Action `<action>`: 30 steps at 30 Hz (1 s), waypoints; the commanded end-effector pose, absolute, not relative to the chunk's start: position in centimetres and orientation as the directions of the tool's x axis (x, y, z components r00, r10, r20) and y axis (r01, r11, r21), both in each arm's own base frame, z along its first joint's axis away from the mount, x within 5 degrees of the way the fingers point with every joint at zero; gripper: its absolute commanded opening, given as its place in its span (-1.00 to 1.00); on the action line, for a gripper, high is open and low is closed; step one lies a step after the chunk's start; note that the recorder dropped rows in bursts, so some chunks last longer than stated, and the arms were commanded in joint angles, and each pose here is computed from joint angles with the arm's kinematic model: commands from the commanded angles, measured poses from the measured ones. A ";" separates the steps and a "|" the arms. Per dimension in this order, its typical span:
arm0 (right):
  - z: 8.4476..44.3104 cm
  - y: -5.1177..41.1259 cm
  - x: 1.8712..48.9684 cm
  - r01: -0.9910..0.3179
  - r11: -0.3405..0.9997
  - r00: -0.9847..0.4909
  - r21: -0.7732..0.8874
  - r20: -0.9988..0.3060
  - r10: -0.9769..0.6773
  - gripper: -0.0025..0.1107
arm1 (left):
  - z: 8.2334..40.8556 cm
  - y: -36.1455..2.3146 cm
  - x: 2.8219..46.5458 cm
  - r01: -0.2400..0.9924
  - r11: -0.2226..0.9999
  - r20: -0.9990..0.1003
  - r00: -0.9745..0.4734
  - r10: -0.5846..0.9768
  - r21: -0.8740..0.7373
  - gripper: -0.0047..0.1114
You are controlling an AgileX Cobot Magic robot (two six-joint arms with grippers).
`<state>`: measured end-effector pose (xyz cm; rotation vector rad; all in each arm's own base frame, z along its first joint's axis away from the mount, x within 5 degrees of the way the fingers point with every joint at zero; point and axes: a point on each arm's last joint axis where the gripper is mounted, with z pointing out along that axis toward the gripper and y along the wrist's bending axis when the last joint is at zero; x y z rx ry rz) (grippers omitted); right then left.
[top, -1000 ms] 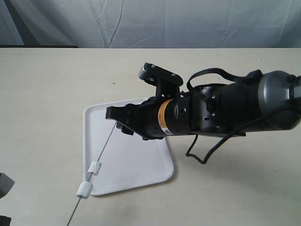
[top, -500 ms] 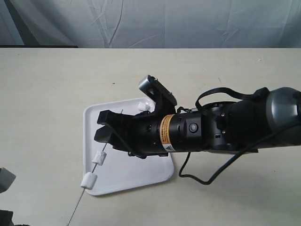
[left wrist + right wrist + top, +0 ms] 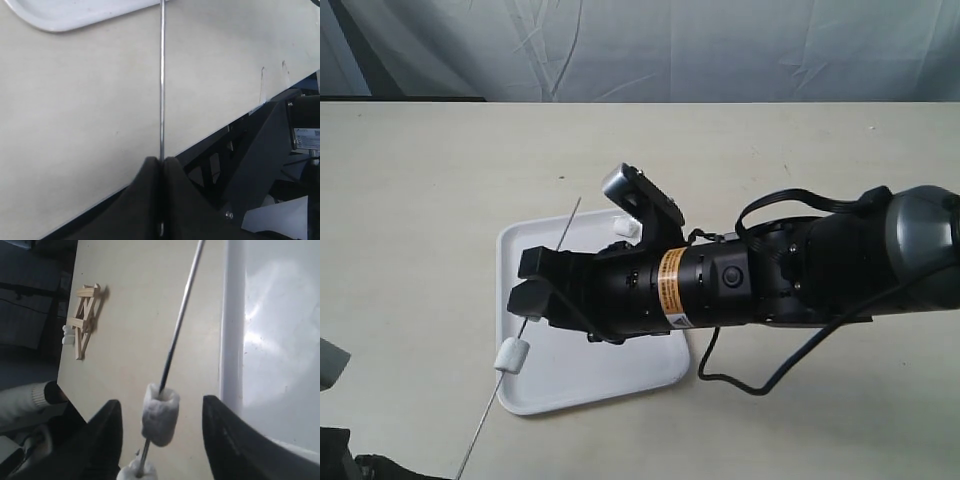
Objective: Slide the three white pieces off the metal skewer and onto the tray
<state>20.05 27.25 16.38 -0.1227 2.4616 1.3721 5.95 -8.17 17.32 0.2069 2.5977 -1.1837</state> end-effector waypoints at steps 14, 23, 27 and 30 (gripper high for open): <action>16.7 27.6 20.1 -0.254 0.512 -0.944 0.821 -0.325 0.051 -0.42 | 17.5 -8.3 5.7 0.261 0.631 -0.311 -0.950 0.033 -0.730 -0.92; 17.1 27.9 20.3 -0.285 0.509 -0.936 0.813 -0.350 0.035 -0.42 | 17.5 -8.3 5.7 0.257 0.632 -0.311 -0.950 0.027 -0.731 -0.92; 17.1 27.9 20.3 -0.282 0.510 -0.937 0.812 -0.348 0.036 -0.42 | 17.5 -8.4 5.7 0.256 0.630 -0.307 -0.951 0.030 -0.733 -0.92; 17.1 27.9 20.3 -0.292 0.512 -0.935 0.808 -0.354 0.026 -0.43 | 17.5 -8.4 5.7 0.256 0.629 -0.306 -0.951 0.029 -0.734 -0.92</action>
